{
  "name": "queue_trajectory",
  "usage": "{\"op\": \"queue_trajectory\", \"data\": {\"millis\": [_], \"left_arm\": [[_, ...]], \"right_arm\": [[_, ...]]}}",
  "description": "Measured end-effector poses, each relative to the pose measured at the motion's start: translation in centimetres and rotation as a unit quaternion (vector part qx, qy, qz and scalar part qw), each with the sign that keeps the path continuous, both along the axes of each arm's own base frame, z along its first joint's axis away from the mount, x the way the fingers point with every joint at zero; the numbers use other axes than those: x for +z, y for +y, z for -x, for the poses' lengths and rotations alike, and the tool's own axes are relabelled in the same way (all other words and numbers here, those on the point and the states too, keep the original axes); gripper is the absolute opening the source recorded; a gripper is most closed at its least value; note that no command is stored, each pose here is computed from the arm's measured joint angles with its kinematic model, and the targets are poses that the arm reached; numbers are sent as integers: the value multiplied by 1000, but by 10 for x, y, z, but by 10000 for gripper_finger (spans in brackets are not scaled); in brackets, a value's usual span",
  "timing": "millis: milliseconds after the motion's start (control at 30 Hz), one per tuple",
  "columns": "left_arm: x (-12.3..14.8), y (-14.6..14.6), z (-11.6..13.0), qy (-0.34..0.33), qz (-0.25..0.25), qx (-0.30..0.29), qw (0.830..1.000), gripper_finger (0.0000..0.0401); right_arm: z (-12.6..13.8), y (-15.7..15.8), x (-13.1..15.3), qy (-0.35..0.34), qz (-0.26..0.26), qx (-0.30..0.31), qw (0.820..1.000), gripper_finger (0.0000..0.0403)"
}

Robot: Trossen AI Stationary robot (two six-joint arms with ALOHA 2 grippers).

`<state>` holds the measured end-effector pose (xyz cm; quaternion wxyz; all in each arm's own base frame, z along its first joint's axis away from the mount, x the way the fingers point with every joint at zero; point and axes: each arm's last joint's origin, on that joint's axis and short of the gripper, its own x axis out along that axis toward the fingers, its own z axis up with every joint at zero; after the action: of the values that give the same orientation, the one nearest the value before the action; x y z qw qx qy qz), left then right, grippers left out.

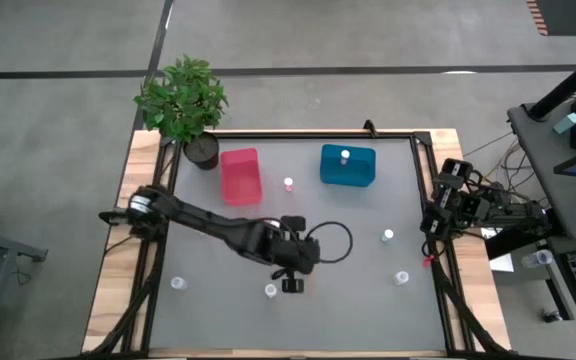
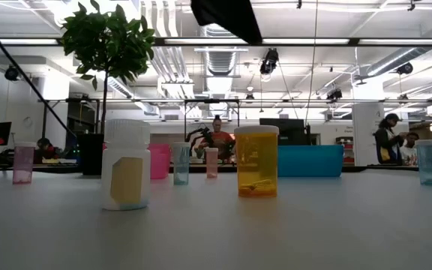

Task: Pick and place medicine bottles into bin by pill shape (circle, oval)
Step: Put the orange capsule bottle into the red bin

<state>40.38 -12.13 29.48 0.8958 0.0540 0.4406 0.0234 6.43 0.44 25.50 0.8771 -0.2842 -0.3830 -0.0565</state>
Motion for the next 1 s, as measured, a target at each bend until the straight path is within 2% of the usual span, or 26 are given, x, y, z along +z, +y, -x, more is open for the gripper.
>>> {"op": "queue_trajectory", "data": {"millis": [133,400,667,833,1000], "left_arm": [[-16,-7,-11,6,34,-11,999,0],[-36,-10,-19,14,37,-13,999,0],[-40,-7,-19,23,79,17,996,8],[-43,-4,-19,33,105,22,994,64],[-47,-2,-19,40,107,26,993,159]], "right_arm": [[-1,0,-1,8,-17,17,1000,200],[-4,0,-4,37,-47,45,997,200],[-6,0,-6,48,-55,53,996,200],[-6,0,-6,51,-56,52,996,200],[-6,0,-7,53,-59,55,995,200]]}}
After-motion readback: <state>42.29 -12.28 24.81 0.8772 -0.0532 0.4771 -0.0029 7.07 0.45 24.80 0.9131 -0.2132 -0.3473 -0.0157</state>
